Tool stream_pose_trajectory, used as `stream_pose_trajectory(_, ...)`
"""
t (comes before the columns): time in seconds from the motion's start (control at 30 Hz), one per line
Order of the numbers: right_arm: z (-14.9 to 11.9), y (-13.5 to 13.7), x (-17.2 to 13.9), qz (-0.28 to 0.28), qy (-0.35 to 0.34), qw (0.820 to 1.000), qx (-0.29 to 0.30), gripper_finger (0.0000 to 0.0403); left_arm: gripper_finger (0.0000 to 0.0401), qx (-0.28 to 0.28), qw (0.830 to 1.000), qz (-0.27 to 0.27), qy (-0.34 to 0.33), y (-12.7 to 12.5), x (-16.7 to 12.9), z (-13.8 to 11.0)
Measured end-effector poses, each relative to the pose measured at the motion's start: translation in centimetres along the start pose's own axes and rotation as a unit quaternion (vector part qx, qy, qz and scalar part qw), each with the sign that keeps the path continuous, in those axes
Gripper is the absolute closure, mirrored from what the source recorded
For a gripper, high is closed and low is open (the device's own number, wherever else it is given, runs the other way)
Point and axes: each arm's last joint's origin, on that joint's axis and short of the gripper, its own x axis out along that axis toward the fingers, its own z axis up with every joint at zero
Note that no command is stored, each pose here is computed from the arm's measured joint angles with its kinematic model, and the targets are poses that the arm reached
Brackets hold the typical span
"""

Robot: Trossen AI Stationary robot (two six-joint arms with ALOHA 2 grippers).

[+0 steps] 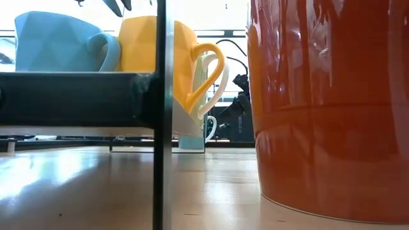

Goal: Place coffee mugs
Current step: Put the light blue mug on the shelf

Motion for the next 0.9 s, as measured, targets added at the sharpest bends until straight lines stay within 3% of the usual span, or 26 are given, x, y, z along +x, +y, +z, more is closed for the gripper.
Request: stream_pose_trajectory(0.9,-0.3,0.6,0.3,0.043,-0.004,0.999,0.009,0.0091,0.0299,-0.004,1.000,-0.012,-0.002,-0.3,0.1,0.0)
